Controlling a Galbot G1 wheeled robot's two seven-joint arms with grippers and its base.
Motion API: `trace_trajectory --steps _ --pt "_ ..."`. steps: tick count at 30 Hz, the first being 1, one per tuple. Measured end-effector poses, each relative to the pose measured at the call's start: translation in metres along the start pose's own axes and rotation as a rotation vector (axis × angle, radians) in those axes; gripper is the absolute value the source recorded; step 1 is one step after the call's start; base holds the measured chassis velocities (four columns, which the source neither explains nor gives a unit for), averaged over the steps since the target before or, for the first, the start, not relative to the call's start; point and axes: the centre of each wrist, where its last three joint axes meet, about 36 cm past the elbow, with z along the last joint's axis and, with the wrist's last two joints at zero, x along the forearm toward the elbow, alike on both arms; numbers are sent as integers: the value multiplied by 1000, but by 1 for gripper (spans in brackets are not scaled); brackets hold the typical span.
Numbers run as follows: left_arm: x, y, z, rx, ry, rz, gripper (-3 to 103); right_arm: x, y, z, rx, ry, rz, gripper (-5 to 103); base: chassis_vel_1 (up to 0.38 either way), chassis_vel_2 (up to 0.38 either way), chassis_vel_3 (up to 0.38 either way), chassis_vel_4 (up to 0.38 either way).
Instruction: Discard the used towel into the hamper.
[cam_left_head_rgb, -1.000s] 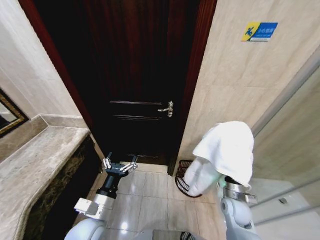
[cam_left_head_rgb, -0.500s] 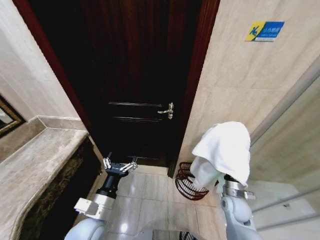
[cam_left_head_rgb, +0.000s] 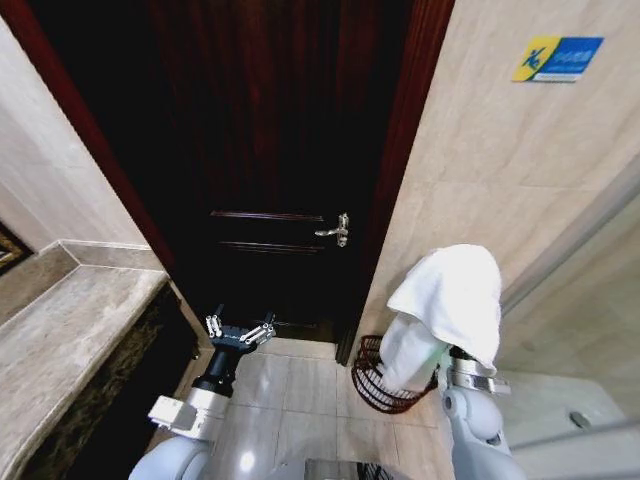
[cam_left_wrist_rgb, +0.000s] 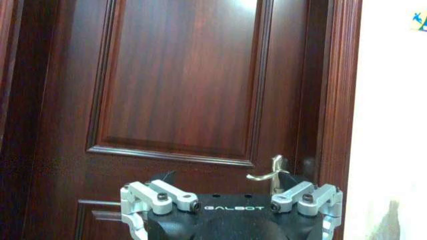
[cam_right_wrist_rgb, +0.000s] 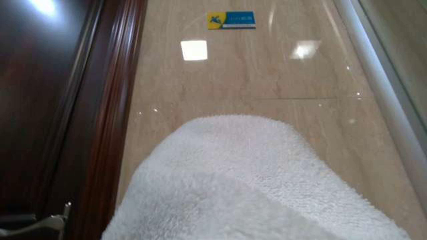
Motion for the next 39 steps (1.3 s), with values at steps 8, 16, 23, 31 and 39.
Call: trace_trajectory --steps 8,16,23,31,39 --pt "0 0 0 0 0 0 100 1 -18 1 -41 110 -26 11 8 -4 -3 13" --pt "0 0 0 0 0 0 100 -4 -42 -22 -76 303 -74 11 0 0 0 0" --pt "0 0 0 0 0 0 100 -28 -60 -51 -99 429 -115 11 0 0 0 0" --pt "0 0 0 0 0 0 100 -34 -85 -43 -70 592 -171 11 0 0 0 0" --pt "0 0 0 0 0 0 100 -19 -116 -37 9 764 -291 11 0 0 0 0"
